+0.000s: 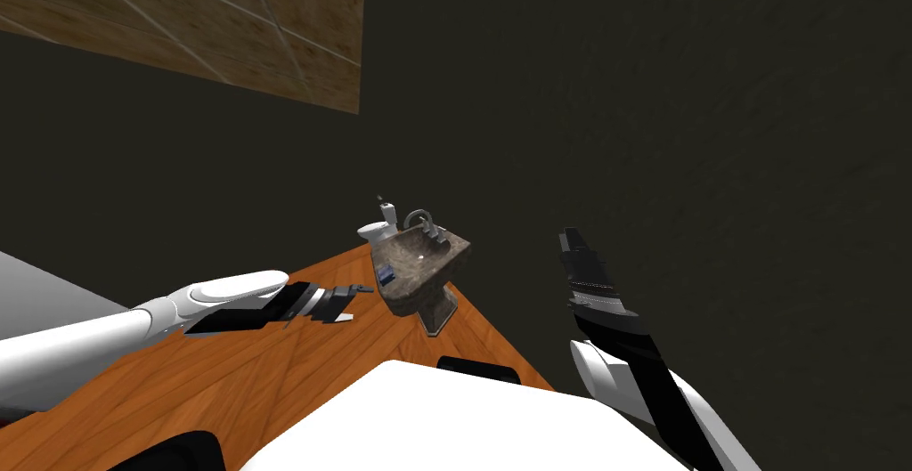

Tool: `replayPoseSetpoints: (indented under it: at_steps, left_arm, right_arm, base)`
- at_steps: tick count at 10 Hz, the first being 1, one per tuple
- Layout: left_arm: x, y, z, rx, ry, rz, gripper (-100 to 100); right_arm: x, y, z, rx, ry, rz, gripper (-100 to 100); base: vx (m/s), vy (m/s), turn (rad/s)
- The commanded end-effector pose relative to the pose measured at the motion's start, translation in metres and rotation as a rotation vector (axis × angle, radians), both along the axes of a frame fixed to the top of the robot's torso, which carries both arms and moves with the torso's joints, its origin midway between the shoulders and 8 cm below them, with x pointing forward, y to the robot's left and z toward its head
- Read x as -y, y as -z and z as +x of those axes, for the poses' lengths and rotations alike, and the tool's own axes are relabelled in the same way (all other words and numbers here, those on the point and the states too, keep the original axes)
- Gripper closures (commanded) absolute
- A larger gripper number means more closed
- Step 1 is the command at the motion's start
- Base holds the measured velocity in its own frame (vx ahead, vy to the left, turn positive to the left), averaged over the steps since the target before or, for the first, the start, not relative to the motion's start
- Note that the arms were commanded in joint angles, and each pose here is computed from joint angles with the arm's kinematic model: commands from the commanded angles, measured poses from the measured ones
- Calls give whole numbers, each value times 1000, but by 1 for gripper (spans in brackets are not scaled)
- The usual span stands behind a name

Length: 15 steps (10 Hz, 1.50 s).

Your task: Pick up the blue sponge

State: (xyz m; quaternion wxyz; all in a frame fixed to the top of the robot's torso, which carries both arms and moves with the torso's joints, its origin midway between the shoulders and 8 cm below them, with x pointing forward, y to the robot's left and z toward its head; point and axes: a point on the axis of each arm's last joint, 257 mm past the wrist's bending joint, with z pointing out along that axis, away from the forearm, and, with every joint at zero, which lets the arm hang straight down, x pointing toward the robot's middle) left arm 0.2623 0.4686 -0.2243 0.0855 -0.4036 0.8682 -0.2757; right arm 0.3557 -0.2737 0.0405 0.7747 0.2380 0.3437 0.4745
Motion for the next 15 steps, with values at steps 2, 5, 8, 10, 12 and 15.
replayPoseSetpoints:
  at_steps: [2,5,8,10,12,15]
  left_arm:
    - [-16,1,5,-64,-27,47,-100]
    - [-24,1,12,-116,-54,76,-100]
    - [-30,0,20,-164,-86,101,-100]
    - [-36,0,26,-196,-105,129,-100]
    - [-40,0,33,-225,-122,154,-100]
    - [-46,1,45,-268,-147,199,-100]
  right_arm:
    - [0,0,0,0,0,0,0]
    - [0,0,0,0,0,0,0]
    - [0,0,0,0,0,0,0]
    - [0,0,0,0,0,0,0]
    - [0,0,0,0,0,0,0]
    - [0,0,0,0,0,0,0]
  base:
    - [18,-12,-39]
    - [14,-9,-18]
    - [15,-9,-33]
    - [17,-10,-34]
    - [16,-12,-23]
    - [14,-7,-28]
